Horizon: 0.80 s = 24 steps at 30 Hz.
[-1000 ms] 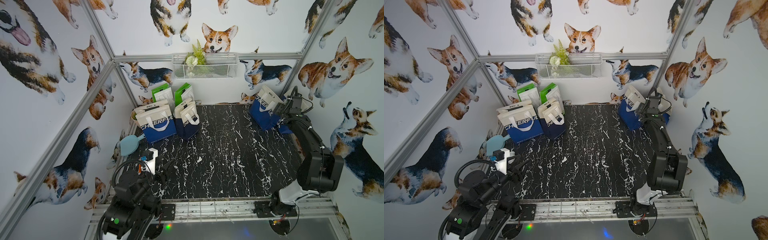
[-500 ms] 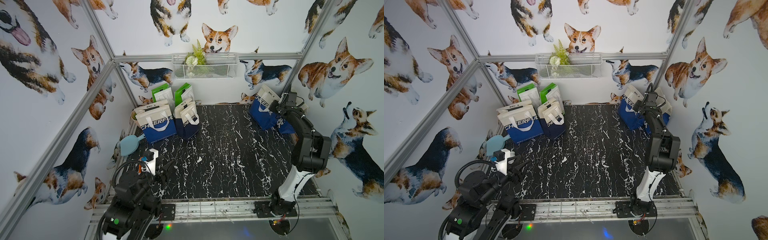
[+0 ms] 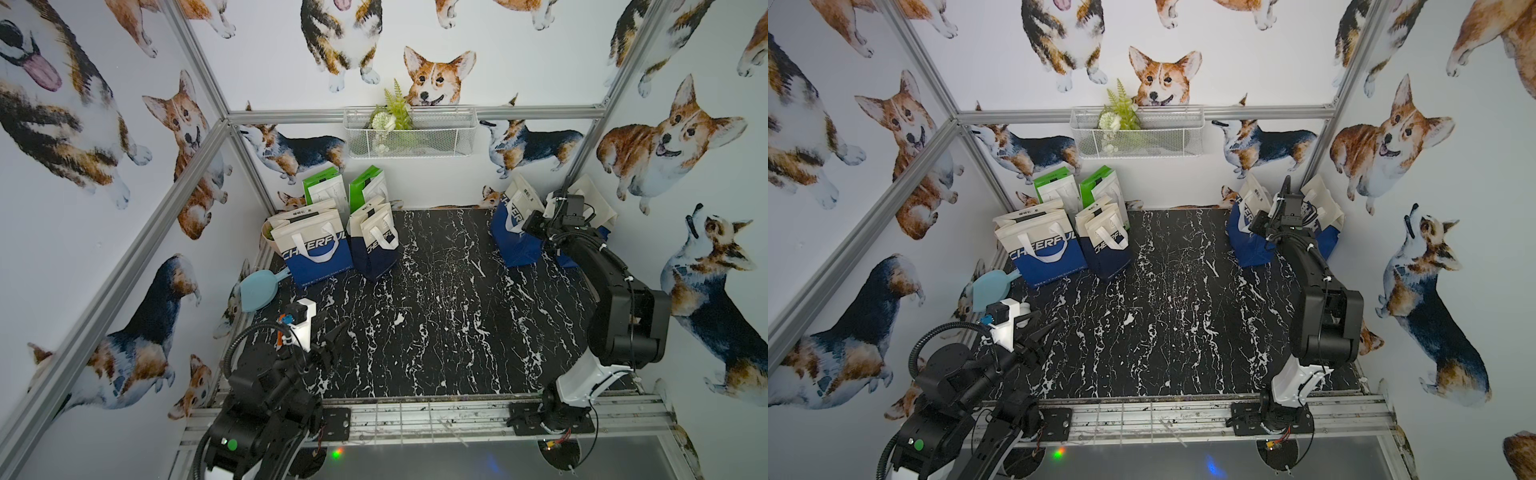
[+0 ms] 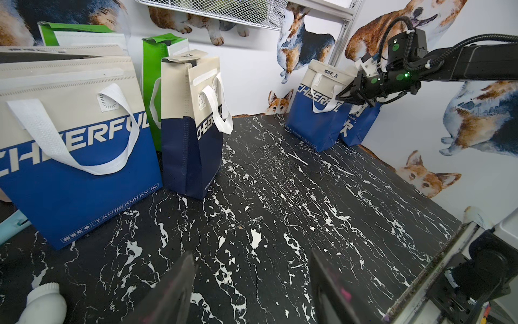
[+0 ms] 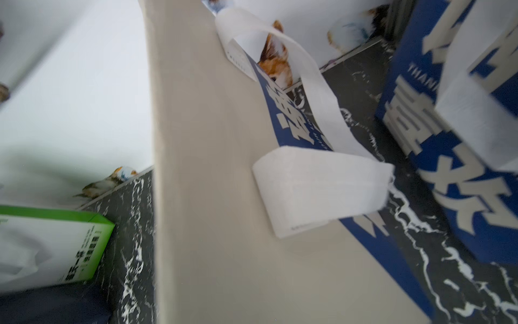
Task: Open the takeout bag
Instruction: Move the takeout bag to the center of the board.
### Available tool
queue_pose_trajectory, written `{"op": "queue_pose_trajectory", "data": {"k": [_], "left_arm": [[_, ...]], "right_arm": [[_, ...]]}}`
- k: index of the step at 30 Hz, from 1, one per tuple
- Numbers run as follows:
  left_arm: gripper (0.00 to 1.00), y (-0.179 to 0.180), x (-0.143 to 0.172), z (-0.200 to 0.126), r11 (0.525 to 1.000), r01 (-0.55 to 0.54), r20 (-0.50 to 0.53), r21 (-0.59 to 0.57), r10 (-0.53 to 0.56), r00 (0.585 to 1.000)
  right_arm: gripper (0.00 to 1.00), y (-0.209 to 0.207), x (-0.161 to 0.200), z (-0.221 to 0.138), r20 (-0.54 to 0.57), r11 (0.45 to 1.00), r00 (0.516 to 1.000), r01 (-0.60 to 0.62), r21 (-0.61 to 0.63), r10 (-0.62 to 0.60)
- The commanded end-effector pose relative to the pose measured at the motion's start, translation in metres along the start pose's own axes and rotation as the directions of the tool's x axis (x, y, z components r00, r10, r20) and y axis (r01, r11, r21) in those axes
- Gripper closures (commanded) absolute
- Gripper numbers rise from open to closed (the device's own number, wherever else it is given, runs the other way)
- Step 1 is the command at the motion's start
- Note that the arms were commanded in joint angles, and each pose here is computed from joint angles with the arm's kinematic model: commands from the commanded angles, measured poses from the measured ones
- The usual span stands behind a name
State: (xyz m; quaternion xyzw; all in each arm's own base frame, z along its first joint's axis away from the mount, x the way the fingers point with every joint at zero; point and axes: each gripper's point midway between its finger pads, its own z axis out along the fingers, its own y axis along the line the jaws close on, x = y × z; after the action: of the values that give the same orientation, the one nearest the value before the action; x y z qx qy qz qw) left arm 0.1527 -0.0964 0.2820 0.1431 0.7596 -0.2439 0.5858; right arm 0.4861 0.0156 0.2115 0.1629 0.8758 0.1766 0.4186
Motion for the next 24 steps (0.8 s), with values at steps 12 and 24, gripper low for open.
{"op": "queue_pose_trajectory", "data": {"k": [12, 24], "left_arm": [[0.37, 0.001, 0.002, 0.003, 1.000, -0.008, -0.021, -0.002, 0.008, 1.000], [0.36, 0.003, 0.001, 0.008, 1.000, 0.021, -0.028, -0.011, -0.022, 0.999]], "right_arm": [[1.00, 0.113, 0.136, -0.082, -0.115, 0.917, 0.973, 0.143, -0.373, -0.198], [1.00, 0.137, 0.259, -0.158, -0.232, 0.759, 0.854, 0.250, -0.602, -0.465]]}}
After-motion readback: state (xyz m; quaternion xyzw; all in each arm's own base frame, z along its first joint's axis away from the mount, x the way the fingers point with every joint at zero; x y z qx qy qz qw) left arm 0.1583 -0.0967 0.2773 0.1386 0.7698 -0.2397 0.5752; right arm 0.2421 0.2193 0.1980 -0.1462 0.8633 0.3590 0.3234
